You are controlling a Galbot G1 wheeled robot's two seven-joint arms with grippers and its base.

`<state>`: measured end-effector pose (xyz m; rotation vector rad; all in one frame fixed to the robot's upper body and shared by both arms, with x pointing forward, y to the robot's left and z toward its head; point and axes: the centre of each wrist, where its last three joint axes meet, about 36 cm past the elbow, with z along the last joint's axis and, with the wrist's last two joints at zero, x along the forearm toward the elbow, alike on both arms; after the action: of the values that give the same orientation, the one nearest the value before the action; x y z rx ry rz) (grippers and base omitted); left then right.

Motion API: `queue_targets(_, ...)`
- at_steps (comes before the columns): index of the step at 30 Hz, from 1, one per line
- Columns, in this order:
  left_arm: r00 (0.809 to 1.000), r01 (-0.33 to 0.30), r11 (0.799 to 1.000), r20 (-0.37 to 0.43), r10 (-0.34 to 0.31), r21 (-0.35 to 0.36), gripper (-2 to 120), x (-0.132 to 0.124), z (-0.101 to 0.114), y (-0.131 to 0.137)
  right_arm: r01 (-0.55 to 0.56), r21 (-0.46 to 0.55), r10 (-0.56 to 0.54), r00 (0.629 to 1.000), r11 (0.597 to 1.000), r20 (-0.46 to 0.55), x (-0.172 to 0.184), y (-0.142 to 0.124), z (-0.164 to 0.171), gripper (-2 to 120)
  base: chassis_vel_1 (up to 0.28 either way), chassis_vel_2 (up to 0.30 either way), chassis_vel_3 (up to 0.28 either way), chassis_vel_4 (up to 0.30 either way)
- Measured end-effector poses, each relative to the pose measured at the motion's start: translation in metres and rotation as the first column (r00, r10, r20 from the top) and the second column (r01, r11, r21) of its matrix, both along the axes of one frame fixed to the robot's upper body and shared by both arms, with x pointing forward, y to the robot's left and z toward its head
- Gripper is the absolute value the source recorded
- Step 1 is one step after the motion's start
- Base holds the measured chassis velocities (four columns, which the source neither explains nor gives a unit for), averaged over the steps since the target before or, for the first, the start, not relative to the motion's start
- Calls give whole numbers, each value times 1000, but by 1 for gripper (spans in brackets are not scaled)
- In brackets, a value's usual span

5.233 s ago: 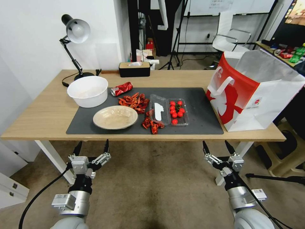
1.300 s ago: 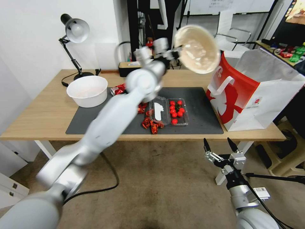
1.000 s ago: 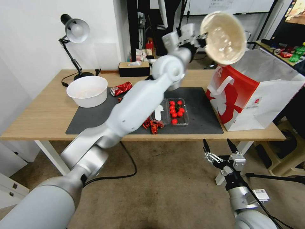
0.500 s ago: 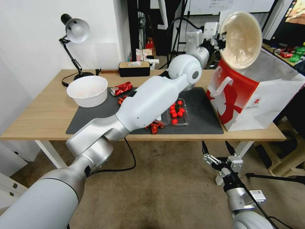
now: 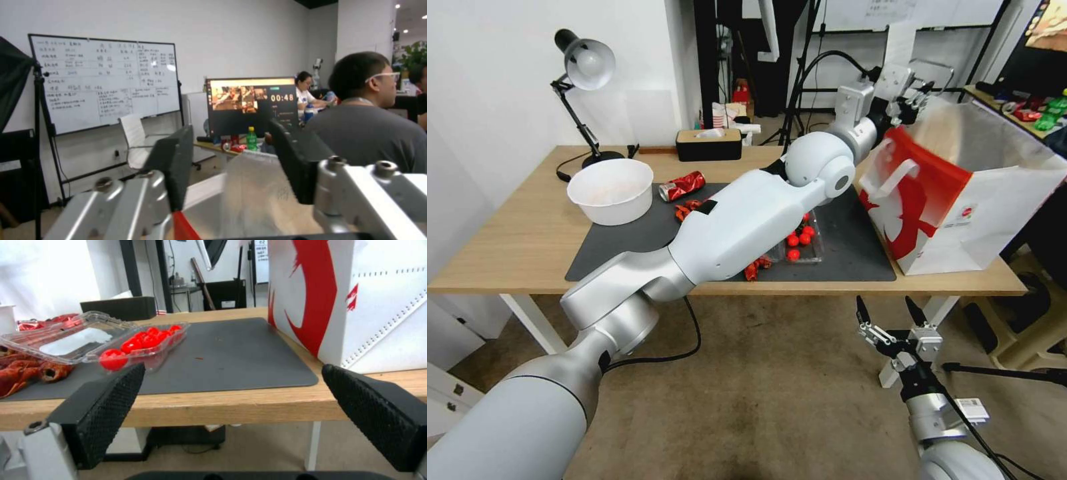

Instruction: Pick up the trash from the table and place it into the takeout bag.

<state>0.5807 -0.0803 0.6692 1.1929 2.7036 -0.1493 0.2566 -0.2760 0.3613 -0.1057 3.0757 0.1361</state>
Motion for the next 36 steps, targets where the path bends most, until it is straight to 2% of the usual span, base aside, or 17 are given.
queue_targets(2, 1000, -15, 1000, -22, 14, -12, 60, -3, -8, 16, -2, 1, 2, 1000, 1000, 1, 0, 0, 0, 100, 0, 0, 0, 0)
queue_targets(5, 999, -28, 999, -33, 28, -18, 67, -5, -15, 28, -2, 2, 2, 1000, 1000, 3, 0, 1, 1, 100, 0, 0, 0, 0)
queue_targets(6, 998, -50, 998, -49, 49, -28, 74, -8, -25, 43, -2, 2, 2, 1000, 1000, 3, 1, 1, 1, 100, 0, 0, 0, 0)
queue_targets(10, 994, -79, 996, -77, 76, -33, 82, -12, -42, 63, -2, 3, 2, 1000, 1000, 3, 1, 1, 1, 100, 0, 0, 0, 0)
queue_targets(12, 987, -139, 990, -80, 139, -3, 95, -17, -71, 102, -3, 4, 3, 1000, 1000, 4, 0, 2, 1, 100, 0, 0, 0, 0)
queue_targets(13, 987, -139, 990, -80, 139, -3, 95, -17, -71, 102, -3, 4, 3, 1000, 1000, 4, 0, 2, 1, 100, 0, 0, 0, 0)
queue_targets(14, 983, -163, 986, -79, 164, 22, 98, -18, -85, 116, -6, 5, 6, 1000, 1000, 4, 0, 3, 1, 100, 0, 0, 0, 0)
queue_targets(16, 977, -201, 978, -56, 204, 55, 99, -21, -101, 139, -14, 9, 14, 1000, 1000, 3, -1, 6, 1, 100, 0, 0, 0, 0)
queue_targets(18, 976, -209, 976, -50, 212, 59, 100, -23, -104, 144, -16, 10, 16, 1000, 1000, 3, -2, 7, 1, 100, 0, 0, 0, 0)
queue_targets(19, 971, -231, 970, -40, 235, 80, 100, -30, -119, 158, -20, 12, 20, 1000, 1000, 4, -2, 9, 1, 100, 0, 0, 0, 0)
queue_targets(22, 967, -249, 965, -36, 253, 88, 100, -40, -132, 170, -26, 12, 25, 1000, 1000, 6, -3, 12, 3, 100, 0, 0, 0, 0)
queue_targets(25, 958, -275, 958, -60, 280, 88, 100, -60, -157, 185, -35, 14, 34, 999, 999, 9, -4, 16, 7, 100, 0, 0, 0, 0)
queue_targets(26, 949, -298, 951, -80, 305, 83, 100, -74, -172, 195, -38, 14, 38, 999, 999, 9, -4, 17, 8, 100, 0, 0, 0, 0)
queue_targets(30, 937, -328, 942, -102, 334, 75, 100, -93, -188, 210, -39, 13, 39, 999, 999, 8, -5, 17, 9, 100, 0, 0, 0, 0)
queue_targets(32, 912, -389, 918, -108, 395, 74, 100, -119, -205, 241, -40, 11, 40, 999, 999, 5, -7, 17, 9, 100, 0, 0, 0, 0)
queue_targets(34, 904, -406, 910, -110, 413, 81, 100, -126, -210, 249, -41, 11, 41, 999, 999, 5, -7, 17, 9, 100, 0, 0, 0, 0)
queue_targets(36, 885, -440, 891, -114, 451, 109, 100, -158, -230, 275, -42, 11, 42, 999, 999, 7, -8, 18, 11, 100, 0, 0, 0, 0)
